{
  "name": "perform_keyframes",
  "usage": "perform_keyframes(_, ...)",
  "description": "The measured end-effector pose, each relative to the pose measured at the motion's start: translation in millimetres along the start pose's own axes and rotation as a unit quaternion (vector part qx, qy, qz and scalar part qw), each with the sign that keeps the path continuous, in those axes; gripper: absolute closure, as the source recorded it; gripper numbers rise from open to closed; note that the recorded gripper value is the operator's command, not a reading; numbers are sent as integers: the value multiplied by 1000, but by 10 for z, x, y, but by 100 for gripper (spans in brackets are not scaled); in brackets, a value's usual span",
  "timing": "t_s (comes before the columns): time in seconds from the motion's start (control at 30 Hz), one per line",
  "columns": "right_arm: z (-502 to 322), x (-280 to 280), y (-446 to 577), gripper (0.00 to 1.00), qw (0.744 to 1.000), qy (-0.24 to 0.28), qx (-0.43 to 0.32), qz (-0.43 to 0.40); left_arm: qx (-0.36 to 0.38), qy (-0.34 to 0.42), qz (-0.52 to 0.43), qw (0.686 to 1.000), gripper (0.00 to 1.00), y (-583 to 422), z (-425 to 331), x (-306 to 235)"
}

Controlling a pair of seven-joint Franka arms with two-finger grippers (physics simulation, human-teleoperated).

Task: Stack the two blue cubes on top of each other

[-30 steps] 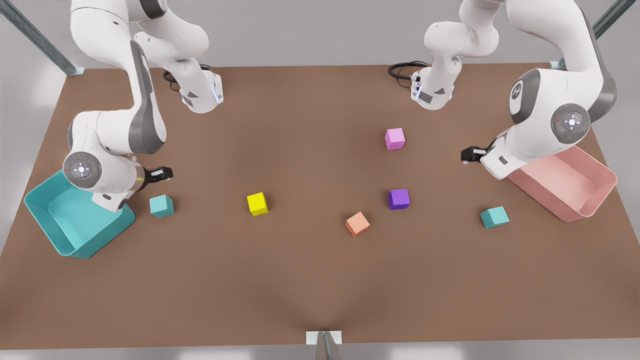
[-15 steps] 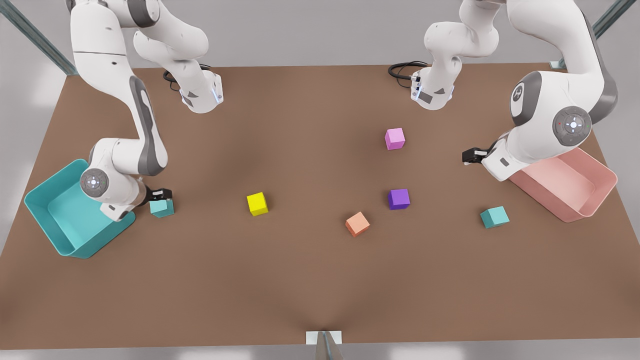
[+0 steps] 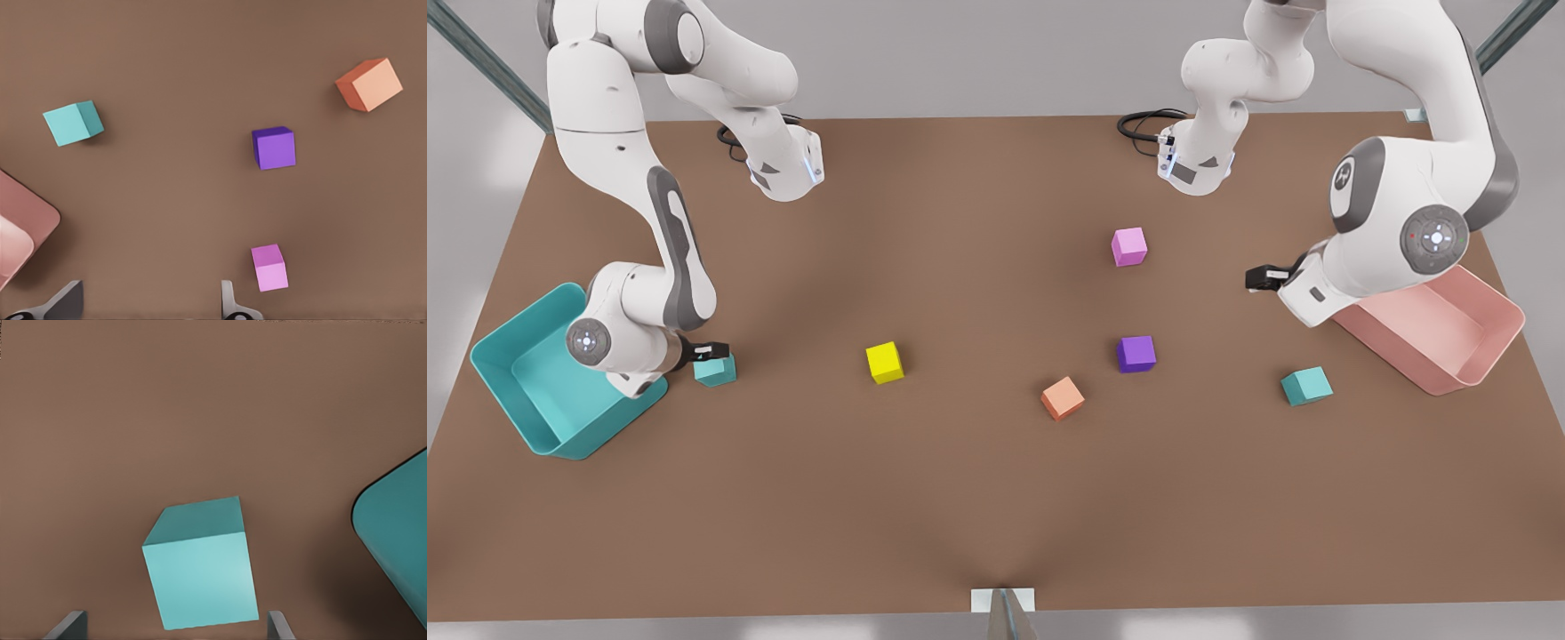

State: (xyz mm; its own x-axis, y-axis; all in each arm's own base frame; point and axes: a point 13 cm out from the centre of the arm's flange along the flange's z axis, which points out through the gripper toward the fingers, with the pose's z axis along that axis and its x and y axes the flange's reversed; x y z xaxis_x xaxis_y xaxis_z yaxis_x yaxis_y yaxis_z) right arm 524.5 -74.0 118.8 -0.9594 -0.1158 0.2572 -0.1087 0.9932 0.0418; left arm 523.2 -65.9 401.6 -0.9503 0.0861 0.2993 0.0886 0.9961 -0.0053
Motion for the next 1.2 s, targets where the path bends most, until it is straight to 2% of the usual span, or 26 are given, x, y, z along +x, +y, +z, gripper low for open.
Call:
perform_keyframes(0.43,429,38,-149,0,999,25,-9,-28,-1,4,-1,1000,0,5,14,7)
perform_keyframes(0.8,776,-52,-123,0,999,21,-13,-41,-3,3,0,1000,0,-1,3,12)
perform_keyframes(0.83,780,-60,-123,8,999,19,-13,-42,-3,3,0,1000,0,-9,2,13)
perform_keyframes(0.87,778,-70,-125,23,999,17,-12,-43,-3,3,1,1000,0,-15,1,14)
perform_keyframes(0.97,742,-108,-122,40,999,10,-12,-47,-4,2,1,1000,0,-17,-5,13)
perform_keyframes(1.03,651,-166,-111,45,999,3,-12,-51,-4,2,1,1000,0,-14,-6,13)
perform_keyframes(1.2,-1,-521,351,45,995,-33,-7,-95,-4,-2,1,1000,0,-17,-41,6)
